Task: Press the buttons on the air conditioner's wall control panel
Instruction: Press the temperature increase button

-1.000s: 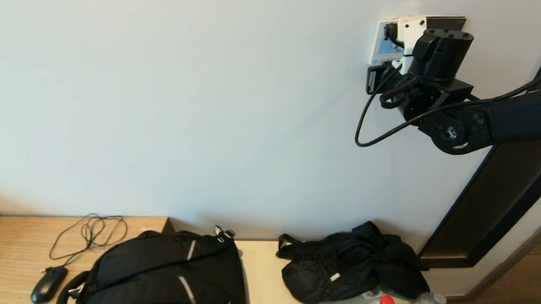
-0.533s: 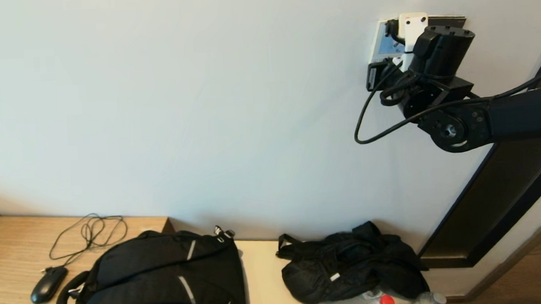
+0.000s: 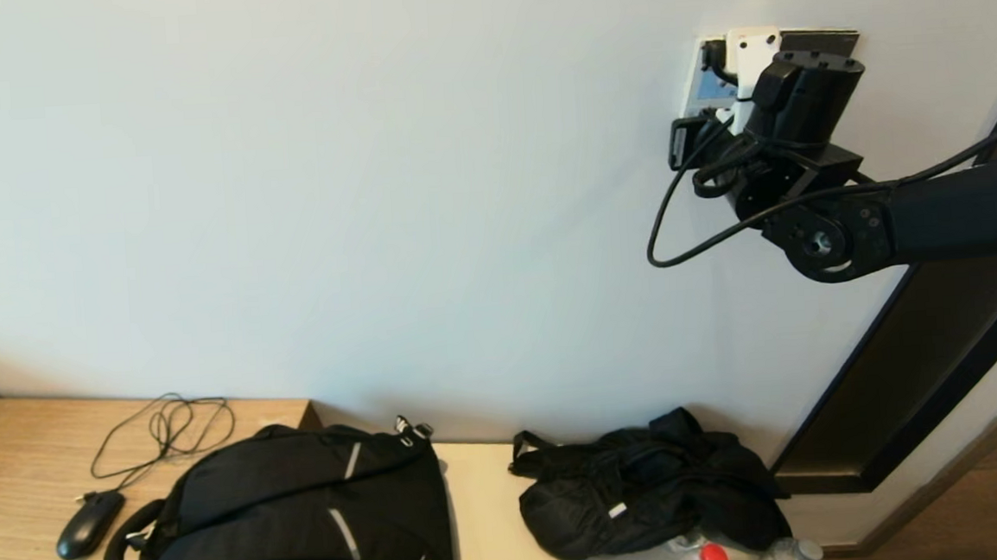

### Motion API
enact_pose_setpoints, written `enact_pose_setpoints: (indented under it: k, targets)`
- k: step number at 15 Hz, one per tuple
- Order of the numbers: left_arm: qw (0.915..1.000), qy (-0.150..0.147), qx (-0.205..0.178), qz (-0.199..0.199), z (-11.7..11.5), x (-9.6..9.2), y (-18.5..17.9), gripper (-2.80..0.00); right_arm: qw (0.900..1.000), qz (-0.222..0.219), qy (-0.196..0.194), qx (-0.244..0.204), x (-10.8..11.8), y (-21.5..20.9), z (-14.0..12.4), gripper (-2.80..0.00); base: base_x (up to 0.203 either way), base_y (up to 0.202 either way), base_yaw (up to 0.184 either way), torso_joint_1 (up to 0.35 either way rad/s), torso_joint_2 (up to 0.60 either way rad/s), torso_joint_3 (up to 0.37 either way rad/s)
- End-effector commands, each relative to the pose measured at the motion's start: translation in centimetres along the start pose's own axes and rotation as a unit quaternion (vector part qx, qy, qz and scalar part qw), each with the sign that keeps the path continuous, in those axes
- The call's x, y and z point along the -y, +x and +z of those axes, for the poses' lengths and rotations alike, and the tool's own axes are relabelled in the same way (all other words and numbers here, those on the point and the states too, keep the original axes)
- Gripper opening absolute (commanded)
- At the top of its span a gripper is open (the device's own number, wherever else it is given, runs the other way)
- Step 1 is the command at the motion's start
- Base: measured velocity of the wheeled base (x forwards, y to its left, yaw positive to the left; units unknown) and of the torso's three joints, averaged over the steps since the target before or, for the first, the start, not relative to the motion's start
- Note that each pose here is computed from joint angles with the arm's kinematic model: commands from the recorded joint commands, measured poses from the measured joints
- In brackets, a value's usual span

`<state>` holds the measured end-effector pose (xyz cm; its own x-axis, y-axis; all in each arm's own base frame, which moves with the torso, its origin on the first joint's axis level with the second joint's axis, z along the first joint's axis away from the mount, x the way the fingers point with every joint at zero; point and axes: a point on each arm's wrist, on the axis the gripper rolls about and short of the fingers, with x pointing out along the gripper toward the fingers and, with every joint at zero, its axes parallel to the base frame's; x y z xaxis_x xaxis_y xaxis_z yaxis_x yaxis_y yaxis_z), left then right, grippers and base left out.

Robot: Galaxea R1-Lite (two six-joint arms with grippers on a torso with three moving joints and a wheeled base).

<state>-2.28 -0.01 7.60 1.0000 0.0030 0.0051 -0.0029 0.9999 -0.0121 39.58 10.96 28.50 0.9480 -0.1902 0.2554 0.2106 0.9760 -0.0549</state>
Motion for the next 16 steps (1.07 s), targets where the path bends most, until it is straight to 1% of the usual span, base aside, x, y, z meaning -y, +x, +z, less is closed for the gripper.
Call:
enact_pose_setpoints:
  k: [1, 8, 11, 16]
  targets:
    - [1.0000, 0.000, 0.001, 0.000, 0.0, 0.0, 0.0, -2.80, 1.000, 0.000, -0.001, -0.001, -0.1, -0.1, -0.2, -2.80, 0.000, 0.000, 0.000, 0.000, 0.00, 0.000]
    - [1.0000, 0.000, 0.000, 0.000, 0.0, 0.0, 0.0, -2.80, 1.000, -0.001, -0.001, 0.000, -0.1, 0.1, -0.3, -2.80, 0.000, 0.000, 0.000, 0.000, 0.00, 0.000]
    - [1.0000, 0.000, 0.001, 0.000, 0.0, 0.0, 0.0, -2.80, 1.000, 0.000, -0.005, -0.007, -0.5, 0.4, -1.1, -2.80, 0.000, 0.000, 0.000, 0.000, 0.00, 0.000]
    - [1.0000, 0.000, 0.000, 0.000, 0.0, 0.0, 0.0, -2.80, 1.000, -0.004, -0.004, -0.004, -0.6, 1.0, -1.4, -2.80, 0.000, 0.000, 0.000, 0.000, 0.00, 0.000]
